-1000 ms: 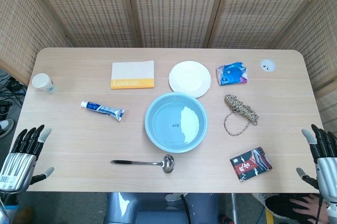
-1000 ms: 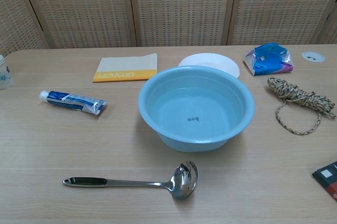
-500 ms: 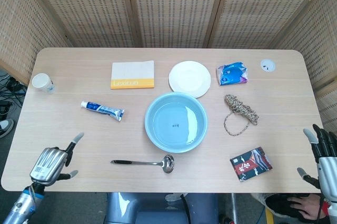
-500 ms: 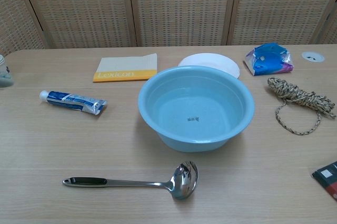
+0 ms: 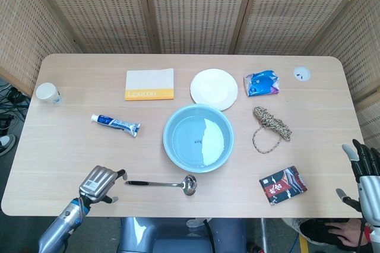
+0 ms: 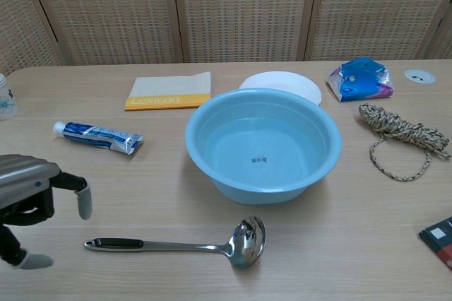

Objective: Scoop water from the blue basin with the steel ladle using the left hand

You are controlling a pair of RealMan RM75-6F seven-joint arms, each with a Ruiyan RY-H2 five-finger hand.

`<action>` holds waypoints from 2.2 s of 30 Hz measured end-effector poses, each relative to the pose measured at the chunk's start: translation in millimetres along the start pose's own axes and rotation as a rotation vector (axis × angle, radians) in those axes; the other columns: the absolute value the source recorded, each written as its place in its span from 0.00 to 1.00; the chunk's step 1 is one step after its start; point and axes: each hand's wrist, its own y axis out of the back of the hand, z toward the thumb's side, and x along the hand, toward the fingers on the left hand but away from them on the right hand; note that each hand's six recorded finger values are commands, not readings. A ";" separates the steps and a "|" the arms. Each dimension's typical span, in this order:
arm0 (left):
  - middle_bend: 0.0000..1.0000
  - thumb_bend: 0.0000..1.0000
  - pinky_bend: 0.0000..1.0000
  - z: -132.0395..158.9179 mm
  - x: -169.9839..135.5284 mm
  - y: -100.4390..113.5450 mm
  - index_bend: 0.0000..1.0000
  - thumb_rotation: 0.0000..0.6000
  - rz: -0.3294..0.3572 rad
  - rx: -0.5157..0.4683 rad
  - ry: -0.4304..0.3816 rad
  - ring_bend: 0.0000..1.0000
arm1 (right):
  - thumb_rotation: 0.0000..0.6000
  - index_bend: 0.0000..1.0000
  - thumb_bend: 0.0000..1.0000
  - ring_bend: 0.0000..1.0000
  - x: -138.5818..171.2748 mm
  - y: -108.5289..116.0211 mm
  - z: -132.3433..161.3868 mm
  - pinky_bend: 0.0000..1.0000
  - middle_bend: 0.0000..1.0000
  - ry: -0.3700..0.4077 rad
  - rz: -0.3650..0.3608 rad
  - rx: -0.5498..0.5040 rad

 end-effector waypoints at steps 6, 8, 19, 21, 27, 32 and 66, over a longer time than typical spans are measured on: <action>0.99 0.21 1.00 35.6 35.7 -25.2 0.41 1.00 -0.005 0.036 -0.010 1.00 | 1.00 0.00 0.00 0.00 -0.8 -0.3 -1.5 0.00 0.00 -0.003 0.003 -0.004; 0.99 0.24 1.00 40.1 46.1 -33.2 0.41 1.00 -0.012 0.040 0.001 1.00 | 1.00 0.00 0.00 0.00 -1.1 -0.5 -2.2 0.00 0.00 -0.005 0.005 -0.004; 0.99 0.36 1.00 43.2 58.7 -33.2 0.42 1.00 -0.003 0.038 0.011 1.00 | 1.00 0.00 0.00 0.00 -1.9 -0.5 -3.0 0.00 0.00 -0.008 0.006 -0.006; 0.99 0.36 1.00 43.1 58.6 -33.9 0.42 1.00 -0.005 0.040 0.010 1.00 | 1.00 0.00 0.00 0.00 -1.9 -0.9 -2.5 0.00 0.00 -0.006 0.007 -0.005; 0.99 0.36 1.00 40.5 60.9 -37.3 0.43 1.00 -0.001 0.044 0.016 1.00 | 1.00 0.00 0.00 0.00 -1.6 -1.0 -1.8 0.00 0.00 -0.006 0.008 -0.005; 0.99 0.36 1.00 39.8 64.1 -40.4 0.44 1.00 0.013 0.024 0.015 1.00 | 1.00 0.00 0.00 0.00 -1.7 -2.2 -2.1 0.00 0.00 -0.007 0.011 -0.004; 0.98 0.36 1.00 45.9 73.5 -54.5 0.50 1.00 0.032 0.025 0.003 1.00 | 1.00 0.00 0.00 0.00 -2.7 -2.9 -3.5 0.00 0.00 -0.010 0.017 -0.009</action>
